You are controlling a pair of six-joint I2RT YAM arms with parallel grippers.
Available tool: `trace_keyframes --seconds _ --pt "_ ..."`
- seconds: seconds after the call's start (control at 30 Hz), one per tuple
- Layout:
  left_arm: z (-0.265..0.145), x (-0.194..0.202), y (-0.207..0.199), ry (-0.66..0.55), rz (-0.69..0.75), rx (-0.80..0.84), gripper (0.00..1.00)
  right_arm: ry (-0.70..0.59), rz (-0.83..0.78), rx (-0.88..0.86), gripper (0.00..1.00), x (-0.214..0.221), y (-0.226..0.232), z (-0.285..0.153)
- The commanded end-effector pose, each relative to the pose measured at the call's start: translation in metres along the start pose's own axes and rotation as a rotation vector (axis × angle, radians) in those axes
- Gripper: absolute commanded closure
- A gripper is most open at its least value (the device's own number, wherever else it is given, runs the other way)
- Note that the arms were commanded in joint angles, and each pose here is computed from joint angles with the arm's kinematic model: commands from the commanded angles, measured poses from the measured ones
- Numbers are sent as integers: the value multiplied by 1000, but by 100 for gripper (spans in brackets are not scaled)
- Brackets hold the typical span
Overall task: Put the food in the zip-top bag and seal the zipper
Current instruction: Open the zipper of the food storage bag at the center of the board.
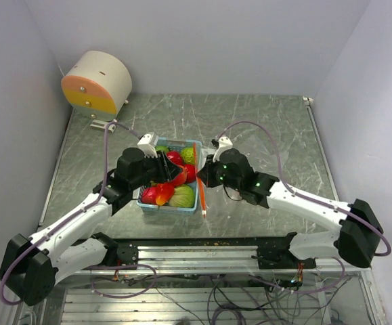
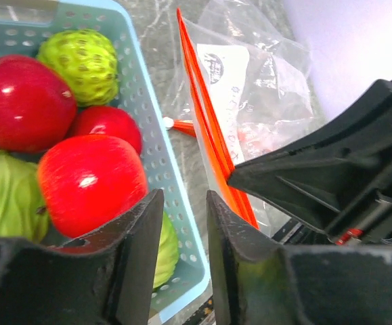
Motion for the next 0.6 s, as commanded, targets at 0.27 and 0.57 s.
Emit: trace_keyframes --seconds 0.27,0.57 --pt "13 -18 -44 -76 -81 288 47 -70 -92 -256 100 -19 35 -20" --pt "14 -11 -39 -65 -88 277 51 -96 -94 -240 100 -25 33 -25"
Point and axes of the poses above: each gripper's point midway between its finger pads, its own z axis out along the fingers, its own y axis along the line the jaws close on, x = y × z, the point moved 4 cm from there along -z, back along the fingers, and after that the axes turned 3 degrees about z, right-handed, at the moved point
